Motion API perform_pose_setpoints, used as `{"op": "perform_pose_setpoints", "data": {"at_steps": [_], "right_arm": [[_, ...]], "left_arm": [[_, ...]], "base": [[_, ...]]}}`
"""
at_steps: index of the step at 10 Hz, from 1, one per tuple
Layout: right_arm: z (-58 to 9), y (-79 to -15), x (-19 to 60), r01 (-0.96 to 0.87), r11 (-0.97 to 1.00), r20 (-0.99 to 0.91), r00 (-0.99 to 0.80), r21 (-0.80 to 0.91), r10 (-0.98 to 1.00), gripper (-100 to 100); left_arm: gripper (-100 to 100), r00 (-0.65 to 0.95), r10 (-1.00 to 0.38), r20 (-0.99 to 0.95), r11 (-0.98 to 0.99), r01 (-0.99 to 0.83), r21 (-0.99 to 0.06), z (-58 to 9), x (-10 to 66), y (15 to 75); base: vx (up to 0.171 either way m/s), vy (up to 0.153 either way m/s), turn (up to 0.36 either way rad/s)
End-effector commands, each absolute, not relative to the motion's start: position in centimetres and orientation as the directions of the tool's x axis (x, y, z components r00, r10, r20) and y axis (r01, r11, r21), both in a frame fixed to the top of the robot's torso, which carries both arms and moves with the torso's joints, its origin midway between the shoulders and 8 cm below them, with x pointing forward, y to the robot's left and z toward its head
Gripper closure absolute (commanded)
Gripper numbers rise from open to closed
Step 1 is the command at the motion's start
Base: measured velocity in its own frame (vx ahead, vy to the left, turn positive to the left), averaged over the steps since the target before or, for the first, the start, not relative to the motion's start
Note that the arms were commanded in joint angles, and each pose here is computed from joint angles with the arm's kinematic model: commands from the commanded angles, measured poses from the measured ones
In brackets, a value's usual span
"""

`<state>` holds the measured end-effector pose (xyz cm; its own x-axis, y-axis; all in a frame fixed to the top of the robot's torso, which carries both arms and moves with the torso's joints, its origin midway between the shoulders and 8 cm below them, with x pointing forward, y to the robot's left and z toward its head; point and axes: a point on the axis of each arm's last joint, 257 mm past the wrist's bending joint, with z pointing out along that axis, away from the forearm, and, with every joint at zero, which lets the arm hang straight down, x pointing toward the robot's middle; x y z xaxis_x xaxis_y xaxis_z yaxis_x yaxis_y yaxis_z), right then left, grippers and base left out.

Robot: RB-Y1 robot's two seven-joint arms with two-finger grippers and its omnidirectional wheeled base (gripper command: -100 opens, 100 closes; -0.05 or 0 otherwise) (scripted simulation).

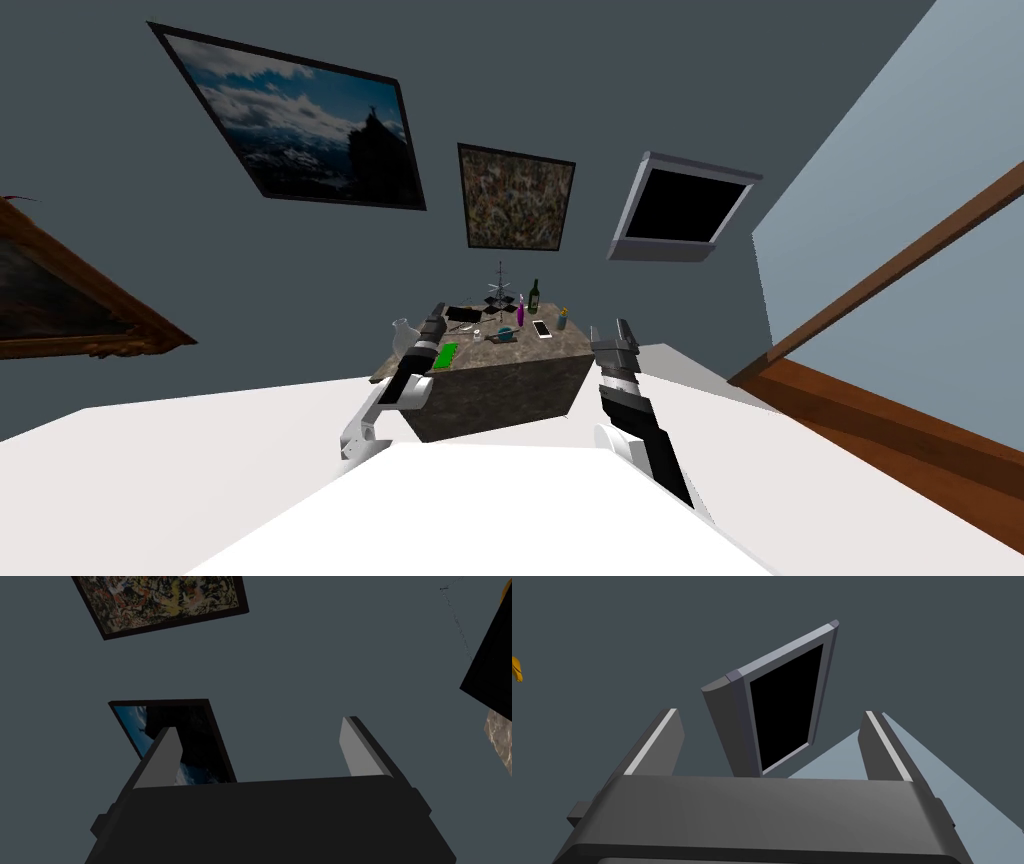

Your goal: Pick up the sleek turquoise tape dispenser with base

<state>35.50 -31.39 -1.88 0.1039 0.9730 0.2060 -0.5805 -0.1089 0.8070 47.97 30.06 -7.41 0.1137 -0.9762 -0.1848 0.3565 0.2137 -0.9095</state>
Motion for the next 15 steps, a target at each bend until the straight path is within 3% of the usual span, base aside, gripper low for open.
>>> {"op": "perform_pose_setpoints", "data": {"at_steps": [1, 15], "right_arm": [[-1.9, -31.4, 35.5, -0.580, -0.109, 0.206, 0.104, 0.807, 0.973, 0], [-1.9, -31.4, 35.5, -0.581, -0.109, 0.206, 0.104, 0.807, 0.973, 0]], "left_arm": [[-100, 0.114, -0.976, -0.184, 0.212, 0.324, -0.922, -8.4, 48.9, 30.3], [-100, 0.151, -0.978, -0.145, 0.142, -0.032, -0.989, -15.9, 60.3, 34.6]], "base": [[0.006, -0.078, 0.063], [-0.005, -0.086, 0.082]]}}
